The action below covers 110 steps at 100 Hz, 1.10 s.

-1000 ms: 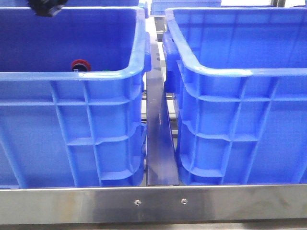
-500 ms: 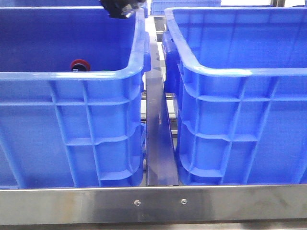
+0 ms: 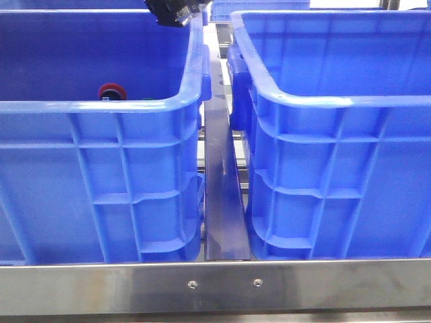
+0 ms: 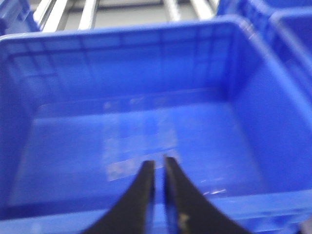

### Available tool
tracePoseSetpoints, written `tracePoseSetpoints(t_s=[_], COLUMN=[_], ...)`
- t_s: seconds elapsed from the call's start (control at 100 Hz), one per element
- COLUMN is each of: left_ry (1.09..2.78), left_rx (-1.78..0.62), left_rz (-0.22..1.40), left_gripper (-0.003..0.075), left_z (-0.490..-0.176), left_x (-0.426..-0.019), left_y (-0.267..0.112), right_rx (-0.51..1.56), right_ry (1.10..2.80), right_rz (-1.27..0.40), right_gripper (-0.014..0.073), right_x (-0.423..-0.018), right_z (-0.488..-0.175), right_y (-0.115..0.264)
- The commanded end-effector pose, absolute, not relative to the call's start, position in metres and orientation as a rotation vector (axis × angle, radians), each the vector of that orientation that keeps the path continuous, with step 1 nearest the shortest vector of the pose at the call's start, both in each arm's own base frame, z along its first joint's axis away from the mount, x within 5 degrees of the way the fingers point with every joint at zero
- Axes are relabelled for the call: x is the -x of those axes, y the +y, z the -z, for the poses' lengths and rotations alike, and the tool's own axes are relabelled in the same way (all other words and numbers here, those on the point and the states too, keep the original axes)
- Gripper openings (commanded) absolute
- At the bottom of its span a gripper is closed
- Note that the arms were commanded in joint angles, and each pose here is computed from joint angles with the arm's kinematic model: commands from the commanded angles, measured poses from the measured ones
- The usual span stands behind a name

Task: Pick red and yellow buttons and place in box
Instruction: 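Lift the yellow button and pass it from the left gripper to the right gripper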

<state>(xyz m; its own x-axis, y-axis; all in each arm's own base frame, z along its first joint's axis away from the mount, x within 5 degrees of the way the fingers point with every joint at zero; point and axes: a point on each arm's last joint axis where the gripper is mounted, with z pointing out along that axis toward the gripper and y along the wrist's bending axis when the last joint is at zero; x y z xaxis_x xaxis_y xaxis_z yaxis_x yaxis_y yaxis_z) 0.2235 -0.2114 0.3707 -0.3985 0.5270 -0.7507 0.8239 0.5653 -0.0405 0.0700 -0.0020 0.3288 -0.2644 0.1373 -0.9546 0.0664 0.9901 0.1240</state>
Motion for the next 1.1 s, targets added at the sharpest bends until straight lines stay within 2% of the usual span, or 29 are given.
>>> tracePoseSetpoints(t_s=[0.0, 0.07, 0.14, 0.25, 0.38, 0.58, 0.77, 1.09], left_ry=[1.981, 1.981, 1.981, 1.983, 1.983, 1.983, 1.983, 1.981], left_rx=[-1.014, -1.014, -1.014, -1.015, -1.015, -1.015, -1.015, -1.014], left_rz=[0.581, 0.581, 0.581, 0.581, 0.581, 0.581, 0.581, 0.581], left_gripper=[0.0126, 0.0126, 0.0126, 0.0126, 0.0126, 0.0126, 0.0126, 0.0126], left_z=[-0.396, -0.396, -0.396, -0.396, -0.396, -0.396, -0.396, -0.396], left_x=[-0.217, -0.217, -0.217, -0.217, -0.217, -0.217, -0.217, -0.217], left_y=[-0.21, -0.21, -0.21, -0.21, -0.21, -0.21, -0.21, -0.21], right_rx=[-0.166, -0.168, -0.149, -0.124, -0.075, -0.021, 0.04, 0.136], right_ry=[1.799, 1.833, 1.854, 1.869, 1.89, 1.858, 1.897, 1.996], right_rz=[-0.165, -0.246, -0.332, -0.506, -0.794, -1.157, -1.302, -1.403], right_gripper=[0.0367, 0.0522, 0.0587, 0.0561, 0.0516, 0.0516, 0.0516, 0.0517], right_x=[-0.084, -0.095, -0.107, -0.125, -0.148, -0.185, -0.215, -0.252], right_z=[-0.356, -0.365, -0.372, -0.38, -0.385, -0.383, -0.372, -0.36], right_y=[0.002, 0.007, 0.013, 0.024, 0.041, 0.058, 0.079, 0.125])
